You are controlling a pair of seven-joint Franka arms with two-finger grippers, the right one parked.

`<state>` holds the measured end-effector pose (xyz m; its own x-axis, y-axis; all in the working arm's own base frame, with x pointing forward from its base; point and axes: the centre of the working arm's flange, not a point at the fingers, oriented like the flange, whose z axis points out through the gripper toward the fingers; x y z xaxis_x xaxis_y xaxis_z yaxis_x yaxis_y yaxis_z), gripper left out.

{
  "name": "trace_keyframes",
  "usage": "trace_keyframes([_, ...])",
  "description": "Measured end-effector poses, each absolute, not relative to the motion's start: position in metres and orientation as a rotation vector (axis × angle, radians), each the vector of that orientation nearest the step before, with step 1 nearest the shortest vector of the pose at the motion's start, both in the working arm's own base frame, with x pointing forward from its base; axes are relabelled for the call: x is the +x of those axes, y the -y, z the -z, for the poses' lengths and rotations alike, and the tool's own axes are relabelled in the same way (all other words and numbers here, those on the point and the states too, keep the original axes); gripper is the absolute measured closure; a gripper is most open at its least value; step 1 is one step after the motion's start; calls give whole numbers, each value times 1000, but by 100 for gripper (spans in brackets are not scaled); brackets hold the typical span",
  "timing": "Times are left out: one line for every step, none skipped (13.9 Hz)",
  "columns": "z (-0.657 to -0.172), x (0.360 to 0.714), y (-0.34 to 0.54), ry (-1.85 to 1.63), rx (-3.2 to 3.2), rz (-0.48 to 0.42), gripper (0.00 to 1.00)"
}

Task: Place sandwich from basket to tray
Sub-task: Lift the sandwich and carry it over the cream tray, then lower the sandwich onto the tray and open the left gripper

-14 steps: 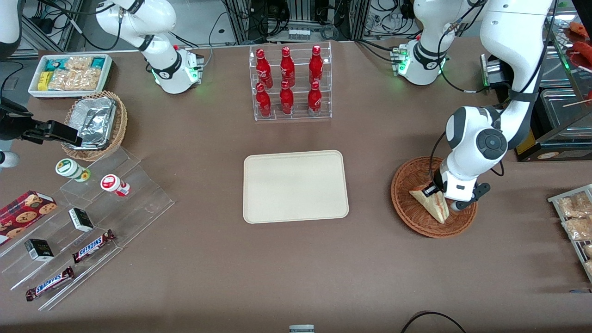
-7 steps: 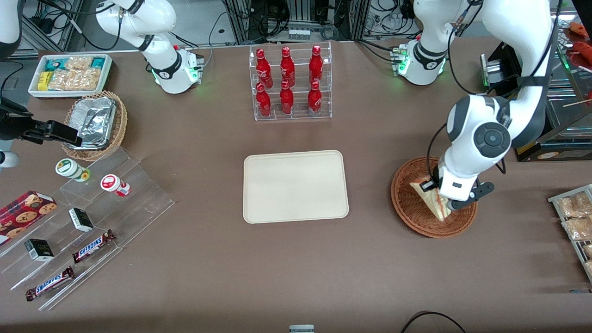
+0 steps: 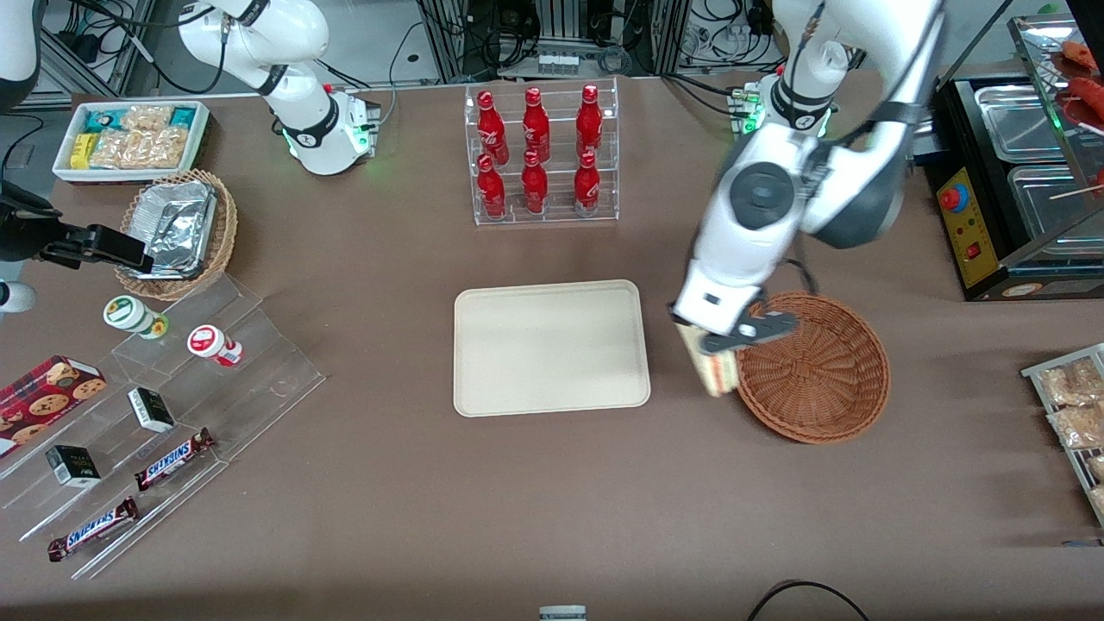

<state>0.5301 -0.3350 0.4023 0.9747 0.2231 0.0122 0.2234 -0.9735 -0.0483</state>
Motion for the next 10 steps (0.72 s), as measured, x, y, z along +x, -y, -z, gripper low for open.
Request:
trace_keyframes([-396, 520, 363, 312, -3078, 8, 85])
trace_keyframes([-390, 511, 389, 279, -3083, 6, 85])
trace_keyframes([-383, 505, 410, 253, -3086, 2, 85])
trace_keyframes([-373, 501, 428, 231, -3086, -5, 85])
trace_keyframes([-360, 499, 445, 206, -3089, -11, 85])
trace_keyframes([-347, 497, 460, 183, -3096, -12, 85])
trace_keyframes([-333, 496, 472, 166, -3105, -8, 85])
trace_keyframes([-320, 495, 484, 150, -3116, -1, 85])
trace_keyframes([-308, 492, 495, 131, -3125, 2, 85])
trace_keyframes([-298, 486, 505, 108, -3130, 4, 85])
